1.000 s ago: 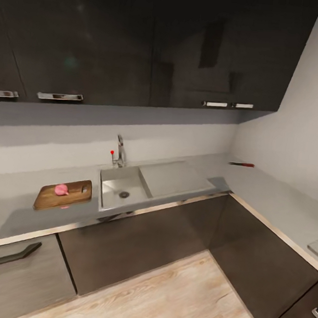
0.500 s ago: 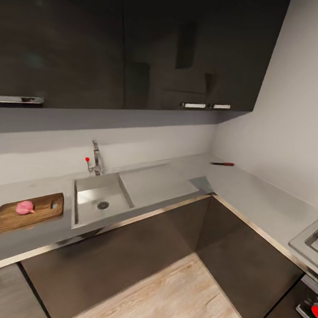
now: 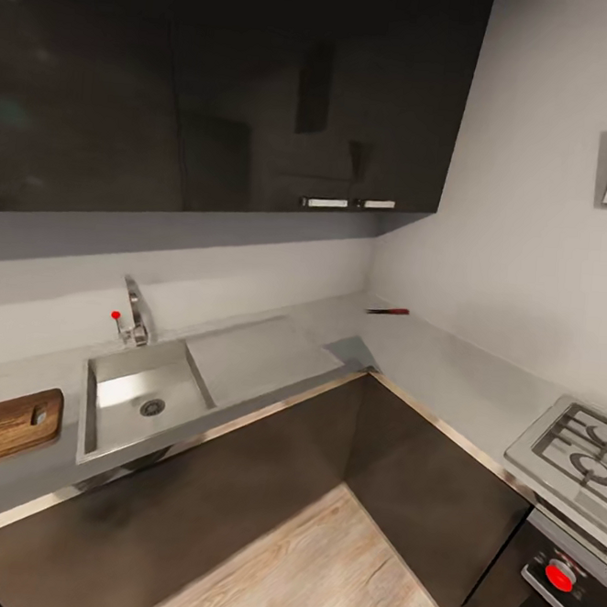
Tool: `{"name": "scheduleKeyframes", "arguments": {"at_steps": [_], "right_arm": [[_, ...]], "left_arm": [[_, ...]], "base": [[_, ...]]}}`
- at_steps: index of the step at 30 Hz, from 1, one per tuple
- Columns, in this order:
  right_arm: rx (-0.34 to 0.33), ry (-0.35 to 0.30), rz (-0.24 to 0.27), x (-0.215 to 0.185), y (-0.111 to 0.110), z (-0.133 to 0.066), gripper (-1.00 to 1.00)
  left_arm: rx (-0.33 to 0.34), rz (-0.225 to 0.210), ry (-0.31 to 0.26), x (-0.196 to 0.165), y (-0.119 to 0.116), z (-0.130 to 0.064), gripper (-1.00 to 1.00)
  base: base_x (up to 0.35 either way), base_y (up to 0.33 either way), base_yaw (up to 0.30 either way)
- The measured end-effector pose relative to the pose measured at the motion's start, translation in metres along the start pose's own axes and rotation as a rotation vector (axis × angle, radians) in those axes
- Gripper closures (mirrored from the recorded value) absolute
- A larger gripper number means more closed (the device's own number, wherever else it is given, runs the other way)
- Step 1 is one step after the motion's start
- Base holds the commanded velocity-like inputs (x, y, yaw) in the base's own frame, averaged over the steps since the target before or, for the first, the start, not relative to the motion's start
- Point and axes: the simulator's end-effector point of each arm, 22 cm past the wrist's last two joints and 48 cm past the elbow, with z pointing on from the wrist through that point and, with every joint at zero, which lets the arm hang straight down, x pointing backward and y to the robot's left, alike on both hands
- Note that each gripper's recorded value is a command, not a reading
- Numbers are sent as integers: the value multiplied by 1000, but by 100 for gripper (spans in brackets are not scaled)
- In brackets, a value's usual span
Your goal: In the kitchen, take the Vidalia onion out of the sink, dice it on the chopping board with the paring knife, put the diced onion into the bowl on the countertop, then place both the paring knife and the chopping board into the sink.
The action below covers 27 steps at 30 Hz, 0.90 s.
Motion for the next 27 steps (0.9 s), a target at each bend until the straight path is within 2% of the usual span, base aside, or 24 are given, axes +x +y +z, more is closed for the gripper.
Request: {"name": "scheduleKeyframes", "arguments": {"at_steps": [12,16,18,20,23,27], "right_arm": [[0,-3,0,-2,0,1,-100],[10,-34,5,-18,1,5,-100],[36,-66,11,-39,-1,10,-100],[91,-97,22,-74,-6,17,-100],[145,-104,33,-111,-9,21,-100],[163,-140,47,-183,-1,17,-100]], "left_arm": [[3,2,-1,0,-2,0,-100],[5,2,0,0,-3,0,-100],[6,2,0,0,-4,0,-100],[6,3,0,0,-4,0,-100],[7,3,0,0,-4,0,-100],[7,4,0,0,-4,0,-100]], "base": [[1,-1,-10],[0,0,0],[0,0,0],[0,0,0],[0,0,0],[0,0,0]]}}
